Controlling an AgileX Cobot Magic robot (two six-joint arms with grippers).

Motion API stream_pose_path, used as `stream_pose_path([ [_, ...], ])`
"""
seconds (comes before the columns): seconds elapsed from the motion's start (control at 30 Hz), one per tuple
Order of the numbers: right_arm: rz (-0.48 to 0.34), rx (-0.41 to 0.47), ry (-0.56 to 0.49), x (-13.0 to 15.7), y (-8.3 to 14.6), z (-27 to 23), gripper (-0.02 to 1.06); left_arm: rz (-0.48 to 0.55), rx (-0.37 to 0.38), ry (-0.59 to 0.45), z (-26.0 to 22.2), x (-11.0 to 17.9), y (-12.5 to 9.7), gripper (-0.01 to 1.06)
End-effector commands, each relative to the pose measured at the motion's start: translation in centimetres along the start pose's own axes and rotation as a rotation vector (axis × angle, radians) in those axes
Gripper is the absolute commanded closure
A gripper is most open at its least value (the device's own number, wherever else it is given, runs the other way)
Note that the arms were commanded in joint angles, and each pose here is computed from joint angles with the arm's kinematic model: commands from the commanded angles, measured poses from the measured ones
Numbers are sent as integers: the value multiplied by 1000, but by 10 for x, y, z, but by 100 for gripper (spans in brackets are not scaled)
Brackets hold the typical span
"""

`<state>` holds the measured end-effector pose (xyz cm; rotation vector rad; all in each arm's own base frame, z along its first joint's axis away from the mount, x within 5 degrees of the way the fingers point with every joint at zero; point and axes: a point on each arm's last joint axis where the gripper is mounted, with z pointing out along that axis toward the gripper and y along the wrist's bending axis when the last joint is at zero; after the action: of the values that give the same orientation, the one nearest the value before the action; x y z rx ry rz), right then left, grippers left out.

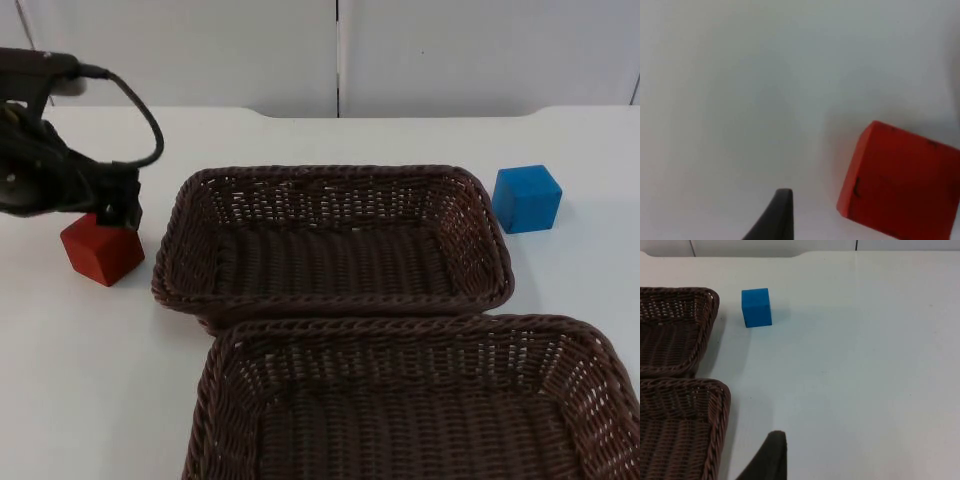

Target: Pick up one cube with the left hand and place it into the upper basket. Pick up one cube with the right hand and place it into the lower basket.

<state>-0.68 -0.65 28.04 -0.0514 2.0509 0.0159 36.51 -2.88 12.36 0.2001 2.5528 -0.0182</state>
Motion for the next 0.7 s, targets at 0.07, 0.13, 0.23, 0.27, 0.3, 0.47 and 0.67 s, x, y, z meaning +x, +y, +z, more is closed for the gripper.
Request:
stream_pose_path([
  [0.07, -1, 11, -9, 0, 0, 0, -1, 66, -11, -27, 6, -2, -1, 0],
  [0.13, -1, 11, -9, 0, 0, 0, -1, 78, -13, -32, 7, -2, -1, 0],
  [0.23, -1, 11, -9, 0, 0, 0, -1, 100, -16, -35, 12, 0, 0, 0],
  [0.27, -1, 11, -9, 0, 0, 0, -1, 109, -16, -28, 14, 1, -1, 0],
  [0.3, -1, 11, -9, 0, 0, 0, -1, 109, -16, -28, 14, 1, -1, 0],
  [0.47, -1, 11, -9, 0, 0, 0, -1, 141, -9, 23, 27, 10, -1, 0],
  [0.67, -1, 11, -9, 0, 0, 0, -1, 186, 2, 99, 39, 1, 0, 0],
])
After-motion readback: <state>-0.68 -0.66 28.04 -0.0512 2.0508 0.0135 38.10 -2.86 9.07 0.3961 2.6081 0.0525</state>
